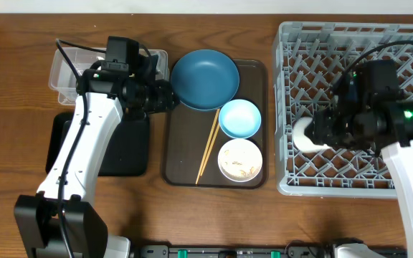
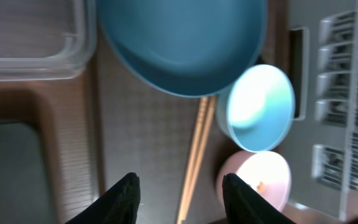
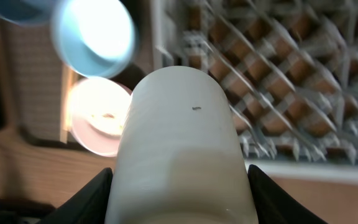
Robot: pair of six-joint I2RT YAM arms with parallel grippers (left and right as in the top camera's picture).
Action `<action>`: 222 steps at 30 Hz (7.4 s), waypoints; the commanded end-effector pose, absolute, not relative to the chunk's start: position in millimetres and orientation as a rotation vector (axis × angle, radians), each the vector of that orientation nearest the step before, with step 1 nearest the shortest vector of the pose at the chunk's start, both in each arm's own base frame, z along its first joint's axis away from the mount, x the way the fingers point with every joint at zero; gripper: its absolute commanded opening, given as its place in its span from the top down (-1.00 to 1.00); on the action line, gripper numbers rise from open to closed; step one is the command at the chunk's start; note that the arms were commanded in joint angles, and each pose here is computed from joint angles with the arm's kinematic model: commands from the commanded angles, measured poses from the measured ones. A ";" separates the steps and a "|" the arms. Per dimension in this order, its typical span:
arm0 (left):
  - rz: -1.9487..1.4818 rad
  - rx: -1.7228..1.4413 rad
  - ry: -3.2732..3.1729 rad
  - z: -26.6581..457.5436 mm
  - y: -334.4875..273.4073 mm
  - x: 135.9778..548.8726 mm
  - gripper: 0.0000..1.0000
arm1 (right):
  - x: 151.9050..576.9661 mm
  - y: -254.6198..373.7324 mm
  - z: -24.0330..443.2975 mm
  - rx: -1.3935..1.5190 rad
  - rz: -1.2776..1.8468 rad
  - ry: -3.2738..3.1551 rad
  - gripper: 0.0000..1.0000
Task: Sort waste into correct bins and load items into the dishwasher rack
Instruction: 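Place white cup upside down in dish rack with right gripper, then move right gripper to light-blue bowl and grasp its rim, then lift light-blue bowl with right gripper toward back of rack, then set light-blue bowl in rear of dish rack and release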
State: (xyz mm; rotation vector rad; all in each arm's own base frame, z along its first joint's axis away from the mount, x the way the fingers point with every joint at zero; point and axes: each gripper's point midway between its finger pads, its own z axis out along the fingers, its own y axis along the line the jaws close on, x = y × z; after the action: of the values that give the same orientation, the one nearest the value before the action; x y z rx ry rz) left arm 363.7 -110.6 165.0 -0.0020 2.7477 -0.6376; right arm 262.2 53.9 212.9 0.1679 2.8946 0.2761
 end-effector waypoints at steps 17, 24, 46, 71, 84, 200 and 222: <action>-0.531 -0.028 2.761 163.0 -97.0 366.1 0.08 | 288.4 43.5 138.9 0.237 0.063 3.143 0.56; -0.531 -0.028 2.761 163.0 -97.1 366.0 0.08 | 294.9 44.6 127.8 0.237 0.058 3.159 -0.09; -0.531 -0.025 2.763 162.8 -97.6 365.3 0.07 | 342.8 103.4 216.2 -0.042 0.262 2.882 -0.65; -0.473 0.112 2.754 165.7 -118.8 359.1 0.07 | 364.8 160.2 202.2 0.032 0.280 2.750 -0.51; -0.250 0.306 2.685 166.4 -186.1 344.0 -0.01 | 357.3 121.0 223.0 0.116 0.315 2.761 -0.50; -0.204 -0.267 2.747 160.5 -93.8 364.2 -0.59 | 400.5 -49.2 344.5 0.527 -0.512 2.183 0.97; -0.204 -0.267 2.747 160.5 -93.8 364.2 -0.78 | 491.8 -94.9 285.9 0.290 -1.122 2.144 0.98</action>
State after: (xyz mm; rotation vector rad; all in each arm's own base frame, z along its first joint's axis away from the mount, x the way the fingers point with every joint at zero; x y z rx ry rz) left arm 361.6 -96.6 150.4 -0.2541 2.7781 -0.2081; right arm 490.1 -91.1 287.2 0.3624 2.1407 -0.9824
